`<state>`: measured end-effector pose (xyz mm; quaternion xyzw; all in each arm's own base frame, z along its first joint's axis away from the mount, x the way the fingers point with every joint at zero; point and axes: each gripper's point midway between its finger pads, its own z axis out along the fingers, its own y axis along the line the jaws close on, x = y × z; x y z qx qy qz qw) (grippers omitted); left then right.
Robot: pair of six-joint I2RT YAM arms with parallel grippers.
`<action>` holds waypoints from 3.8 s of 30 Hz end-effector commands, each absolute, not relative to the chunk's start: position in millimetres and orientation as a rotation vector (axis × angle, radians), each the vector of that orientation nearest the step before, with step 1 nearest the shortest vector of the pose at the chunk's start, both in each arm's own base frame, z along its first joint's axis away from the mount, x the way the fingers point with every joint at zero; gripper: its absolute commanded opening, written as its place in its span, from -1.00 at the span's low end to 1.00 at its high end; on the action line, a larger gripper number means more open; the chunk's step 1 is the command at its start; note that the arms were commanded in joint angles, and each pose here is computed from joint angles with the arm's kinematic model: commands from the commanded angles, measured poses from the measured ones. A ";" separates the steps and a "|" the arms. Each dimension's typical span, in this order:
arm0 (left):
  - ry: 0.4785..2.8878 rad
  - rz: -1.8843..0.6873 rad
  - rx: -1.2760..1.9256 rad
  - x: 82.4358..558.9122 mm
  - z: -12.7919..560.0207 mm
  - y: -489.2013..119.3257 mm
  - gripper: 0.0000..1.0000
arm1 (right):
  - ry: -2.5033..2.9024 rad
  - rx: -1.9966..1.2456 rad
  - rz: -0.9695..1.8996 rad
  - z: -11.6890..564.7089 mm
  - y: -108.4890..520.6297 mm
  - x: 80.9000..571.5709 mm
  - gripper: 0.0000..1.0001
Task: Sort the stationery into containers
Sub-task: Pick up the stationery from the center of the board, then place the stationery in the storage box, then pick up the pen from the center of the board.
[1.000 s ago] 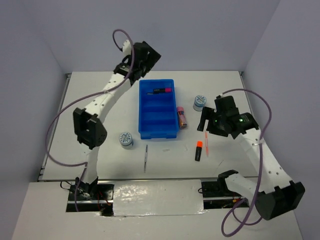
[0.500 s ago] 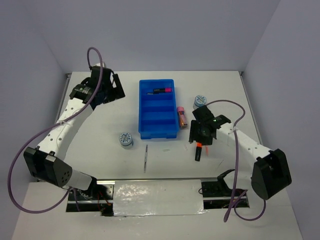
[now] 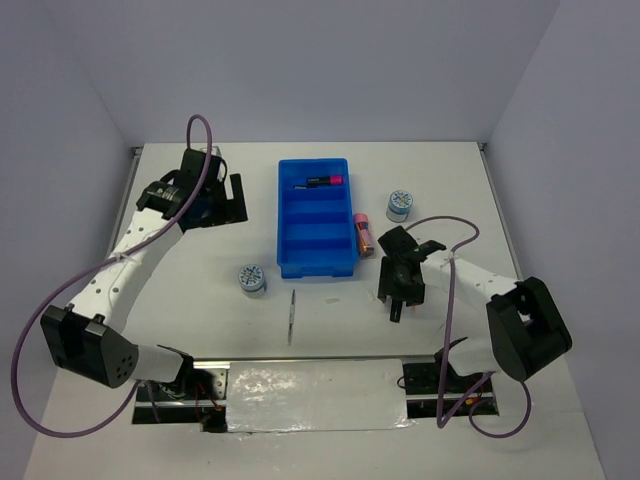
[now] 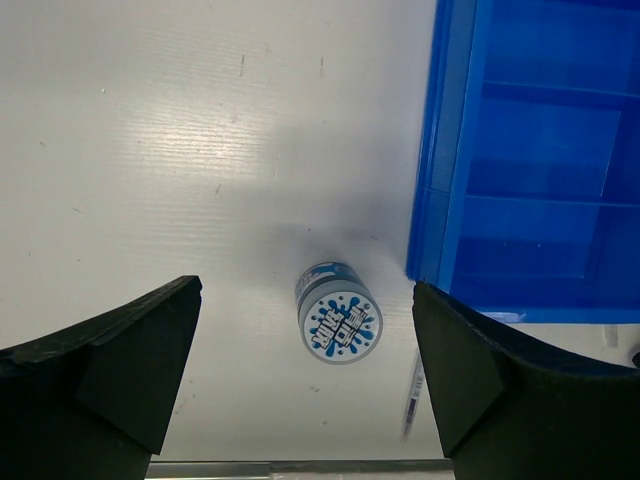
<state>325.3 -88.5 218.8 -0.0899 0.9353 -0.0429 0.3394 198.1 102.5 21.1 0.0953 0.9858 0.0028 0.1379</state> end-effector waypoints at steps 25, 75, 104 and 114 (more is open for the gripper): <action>2.400 -0.136 -0.130 301.5 235.9 -84.1 0.99 | 2.611 0.264 -0.005 112.2 99.0 235.1 -0.75; 2.349 -0.204 -0.087 247.2 259.1 -72.5 0.99 | 1.984 0.878 0.860 204.4 312.9 582.9 0.50; 2.682 -0.293 0.084 179.3 111.4 -245.9 0.91 | 2.342 0.271 0.340 227.0 116.7 232.3 0.72; 2.748 -0.119 0.123 171.8 38.5 -248.2 0.54 | 2.287 0.233 0.398 247.3 103.7 200.8 0.69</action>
